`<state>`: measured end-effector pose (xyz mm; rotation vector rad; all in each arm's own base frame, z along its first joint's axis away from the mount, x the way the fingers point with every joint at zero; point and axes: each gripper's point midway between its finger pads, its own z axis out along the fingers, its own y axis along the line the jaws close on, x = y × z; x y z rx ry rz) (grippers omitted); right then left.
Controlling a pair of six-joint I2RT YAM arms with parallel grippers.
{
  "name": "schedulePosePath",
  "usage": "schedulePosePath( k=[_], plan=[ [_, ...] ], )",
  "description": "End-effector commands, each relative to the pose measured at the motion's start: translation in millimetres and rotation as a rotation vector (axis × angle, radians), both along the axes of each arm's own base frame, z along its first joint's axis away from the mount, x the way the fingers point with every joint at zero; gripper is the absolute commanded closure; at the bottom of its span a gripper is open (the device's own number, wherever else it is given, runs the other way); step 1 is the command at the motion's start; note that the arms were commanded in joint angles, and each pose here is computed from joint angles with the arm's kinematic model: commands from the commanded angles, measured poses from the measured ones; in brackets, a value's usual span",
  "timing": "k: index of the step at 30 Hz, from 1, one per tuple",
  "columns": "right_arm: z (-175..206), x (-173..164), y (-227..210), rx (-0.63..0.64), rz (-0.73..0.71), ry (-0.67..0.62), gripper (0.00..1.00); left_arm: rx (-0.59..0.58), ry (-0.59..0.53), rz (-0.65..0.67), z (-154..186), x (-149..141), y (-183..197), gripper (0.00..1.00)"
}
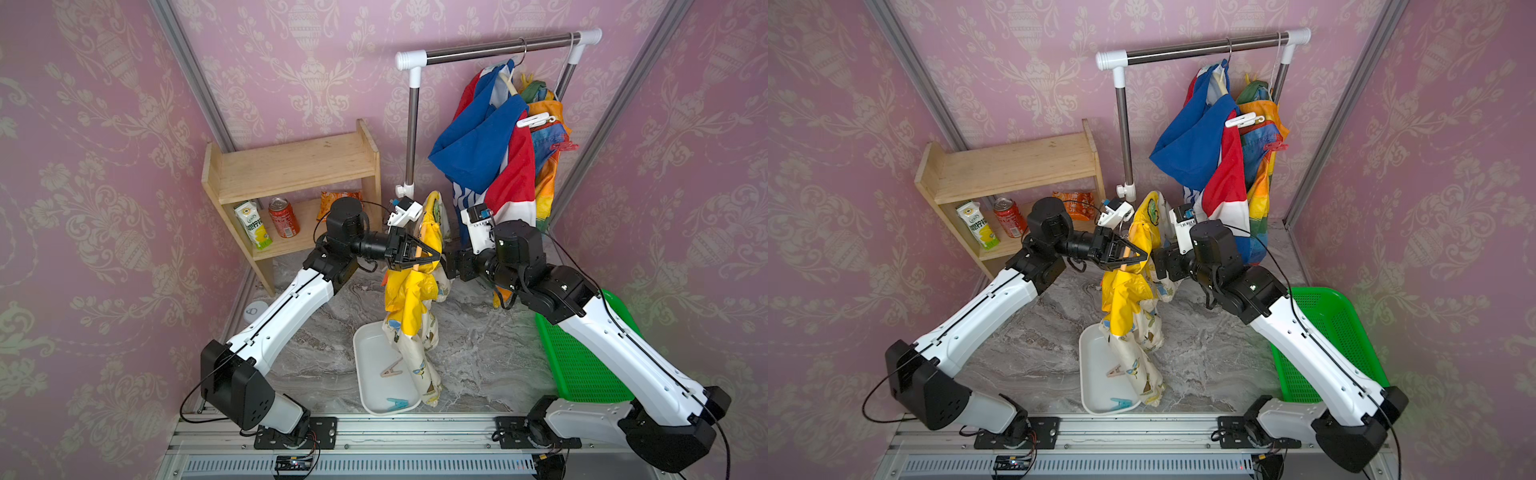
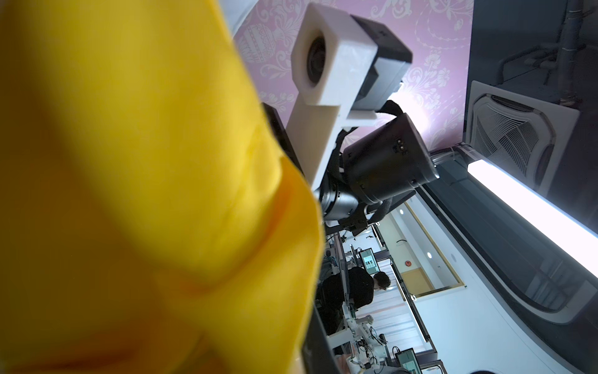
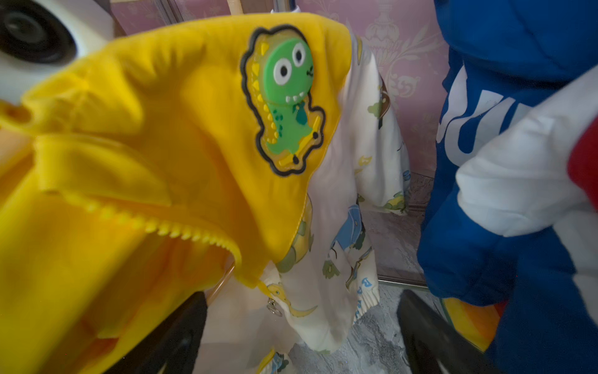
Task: Remove the clothespins securing jackets to the hanger
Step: Remove the jacket from the hanger.
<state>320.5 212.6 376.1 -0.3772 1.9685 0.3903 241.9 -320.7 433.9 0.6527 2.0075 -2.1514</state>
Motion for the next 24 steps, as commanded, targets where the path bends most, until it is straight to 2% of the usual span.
schedulePosePath(
  k=[1, 6, 9, 11, 15, 20, 23, 24],
  plan=[
    [8, 11, 4, 0.004, -0.014, -0.064, 0.04, -0.071, -0.115, -0.075, 32, -22, 6, 1.0],
    [13, 34, -3, -0.007, -0.125, -0.113, 0.02, -0.063, -0.102, -0.086, 27, -23, 5, 1.0],
    [14, 48, 3, -0.004, -0.137, -0.126, 0.04, -0.057, -0.094, -0.094, 23, -21, 3, 1.0],
    [12, 58, 10, -0.012, -0.142, -0.117, 0.15, -0.057, -0.097, -0.096, 21, -20, 3, 1.0],
    [14, 73, 8, -0.026, -0.197, -0.127, 0.5, -0.055, -0.095, -0.094, 15, -14, 0, 1.0],
    [27, 81, -11, -0.022, -0.248, -0.154, 0.73, -0.055, -0.103, -0.082, 6, -1, -7, 1.0],
    [37, 87, -25, -0.027, -0.279, -0.167, 0.97, -0.052, -0.102, -0.077, 0, 7, -11, 1.0],
    [40, 90, -31, -0.031, -0.296, -0.172, 1.0, -0.05, -0.1, -0.079, -1, 10, -13, 1.0]
  ],
)
